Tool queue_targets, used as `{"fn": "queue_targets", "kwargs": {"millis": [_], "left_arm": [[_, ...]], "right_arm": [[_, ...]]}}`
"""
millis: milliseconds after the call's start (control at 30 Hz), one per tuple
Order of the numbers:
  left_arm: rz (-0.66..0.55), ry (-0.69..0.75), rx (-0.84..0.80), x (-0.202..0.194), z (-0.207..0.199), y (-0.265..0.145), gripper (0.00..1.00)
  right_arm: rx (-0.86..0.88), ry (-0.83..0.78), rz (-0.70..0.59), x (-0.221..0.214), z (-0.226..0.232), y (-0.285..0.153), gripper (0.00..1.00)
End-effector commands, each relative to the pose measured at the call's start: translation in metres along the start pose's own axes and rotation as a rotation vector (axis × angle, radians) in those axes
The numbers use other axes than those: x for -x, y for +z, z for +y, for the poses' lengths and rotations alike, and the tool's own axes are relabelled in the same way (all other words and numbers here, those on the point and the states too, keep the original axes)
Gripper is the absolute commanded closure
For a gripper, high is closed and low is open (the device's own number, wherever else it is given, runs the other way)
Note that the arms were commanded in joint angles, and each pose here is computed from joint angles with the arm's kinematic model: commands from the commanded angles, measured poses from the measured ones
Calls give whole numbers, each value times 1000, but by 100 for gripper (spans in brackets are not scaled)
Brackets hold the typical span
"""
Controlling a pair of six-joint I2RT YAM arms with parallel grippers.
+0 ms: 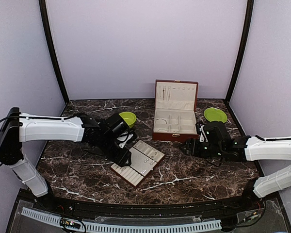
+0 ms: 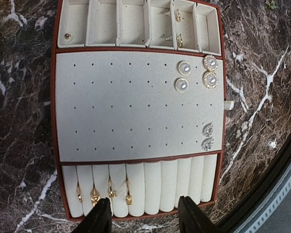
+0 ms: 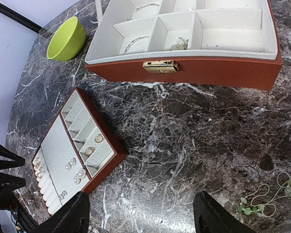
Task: Organize the mixed jewelry
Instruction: Place the ring in the ring tray, then adjust the ring on the ring tray.
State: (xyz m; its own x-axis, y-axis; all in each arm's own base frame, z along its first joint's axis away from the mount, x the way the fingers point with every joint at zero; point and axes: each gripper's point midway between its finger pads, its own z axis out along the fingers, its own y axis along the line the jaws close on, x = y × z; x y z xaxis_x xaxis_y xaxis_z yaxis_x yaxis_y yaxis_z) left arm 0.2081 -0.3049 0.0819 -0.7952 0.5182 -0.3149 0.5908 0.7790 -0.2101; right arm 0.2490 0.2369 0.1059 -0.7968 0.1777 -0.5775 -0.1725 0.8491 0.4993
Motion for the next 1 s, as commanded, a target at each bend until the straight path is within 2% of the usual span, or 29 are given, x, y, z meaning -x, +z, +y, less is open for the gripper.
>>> {"fn": "queue_targets", "kwargs": {"millis": [0,100,500,967], "left_arm": [[-59,-5,10,9,-2,-24,50],[-76,-6,8,11,-2,-29,51],[-71,-26,25,4,4,-21,76],[-14,-20,39,-5,9,3,89]], "right_arm": [[19,16,-40,11,5,-4,26],[20,17,-41,11,5,-4,26],[28,28,-35,10,6,-2,26],[31,32,-27,8,7,1,26]]}}
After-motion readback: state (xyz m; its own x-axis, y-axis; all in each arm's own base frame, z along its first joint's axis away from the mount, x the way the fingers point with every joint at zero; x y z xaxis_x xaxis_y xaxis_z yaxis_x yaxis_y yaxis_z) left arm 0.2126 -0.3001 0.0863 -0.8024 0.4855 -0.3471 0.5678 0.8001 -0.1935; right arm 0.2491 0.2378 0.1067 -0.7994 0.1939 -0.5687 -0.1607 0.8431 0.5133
